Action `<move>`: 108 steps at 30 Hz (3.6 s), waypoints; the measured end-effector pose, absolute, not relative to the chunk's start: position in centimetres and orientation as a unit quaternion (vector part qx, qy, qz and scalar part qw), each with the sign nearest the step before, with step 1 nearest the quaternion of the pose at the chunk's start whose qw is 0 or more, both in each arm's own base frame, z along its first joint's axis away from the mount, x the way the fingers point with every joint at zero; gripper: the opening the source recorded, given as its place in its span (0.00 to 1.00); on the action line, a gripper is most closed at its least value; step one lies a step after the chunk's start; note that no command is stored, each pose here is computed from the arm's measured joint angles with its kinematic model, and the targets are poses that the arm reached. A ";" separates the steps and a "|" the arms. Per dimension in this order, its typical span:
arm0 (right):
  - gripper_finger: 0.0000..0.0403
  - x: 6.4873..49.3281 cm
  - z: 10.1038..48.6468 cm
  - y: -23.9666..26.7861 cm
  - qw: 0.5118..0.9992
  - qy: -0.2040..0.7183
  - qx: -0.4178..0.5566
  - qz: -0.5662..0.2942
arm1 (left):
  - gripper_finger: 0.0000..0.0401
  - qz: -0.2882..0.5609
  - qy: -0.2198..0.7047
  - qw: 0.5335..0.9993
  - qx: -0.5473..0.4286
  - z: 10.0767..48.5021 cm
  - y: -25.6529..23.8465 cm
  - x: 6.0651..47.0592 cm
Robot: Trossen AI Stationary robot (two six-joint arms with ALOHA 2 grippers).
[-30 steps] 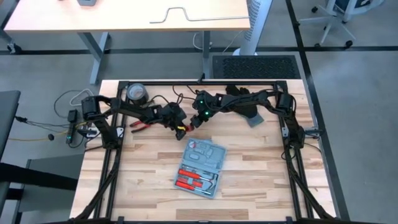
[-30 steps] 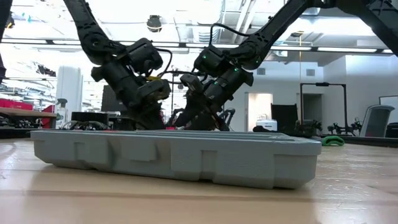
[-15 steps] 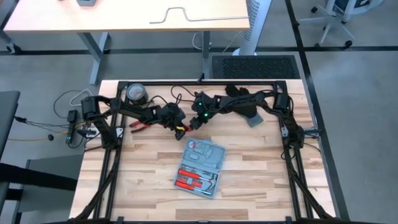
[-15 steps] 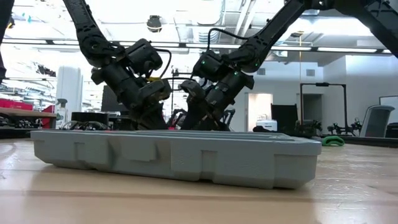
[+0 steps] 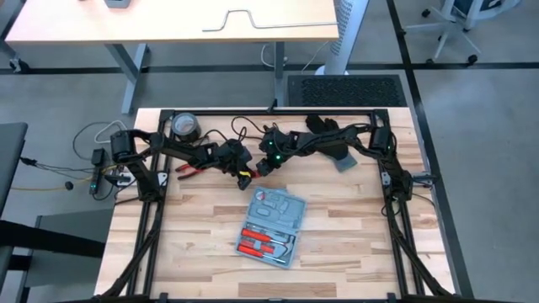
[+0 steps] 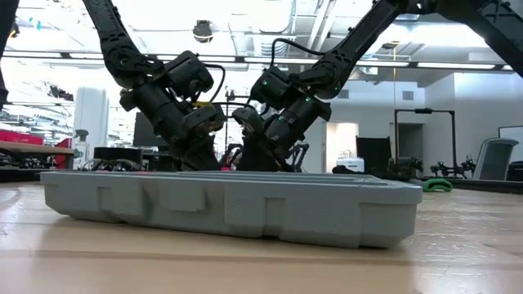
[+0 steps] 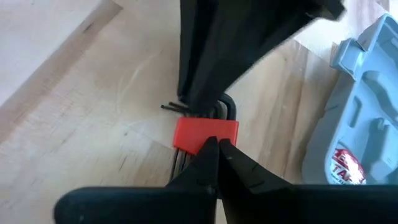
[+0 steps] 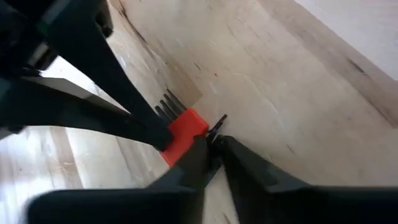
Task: Prefit tool cases
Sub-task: Put the orange hex key set into the gray tool case
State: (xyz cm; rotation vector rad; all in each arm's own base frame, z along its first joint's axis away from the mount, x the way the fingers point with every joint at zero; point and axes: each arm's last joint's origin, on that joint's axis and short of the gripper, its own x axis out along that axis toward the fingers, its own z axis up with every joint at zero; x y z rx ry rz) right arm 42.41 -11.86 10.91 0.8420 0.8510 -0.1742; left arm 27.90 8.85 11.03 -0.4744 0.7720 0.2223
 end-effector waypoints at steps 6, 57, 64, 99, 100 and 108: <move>0.03 42.4 10.9 -11.8 0.819 0.400 0.403 -0.088 | 0.00 0.091 0.368 0.896 -0.231 11.3 8.8 27.9; 0.55 41.7 12.9 -10.9 0.809 0.421 0.407 -0.048 | 0.00 0.059 0.410 0.866 -0.282 10.6 5.8 26.8; 0.53 41.7 12.8 -11.1 0.809 0.420 0.407 -0.050 | 0.00 0.071 0.391 0.877 -0.271 10.6 6.0 27.2; 0.41 41.5 10.8 -12.0 0.785 0.438 0.433 -0.063 | 0.00 0.106 0.372 0.885 -0.260 10.3 7.1 27.7; 0.38 41.5 10.8 -12.0 0.785 0.439 0.433 -0.063 | 0.00 0.106 0.371 0.885 -0.261 10.3 7.1 27.7; 0.04 41.5 10.6 -11.9 0.783 0.440 0.435 -0.056 | 0.00 0.107 0.372 0.884 -0.264 10.3 7.2 27.6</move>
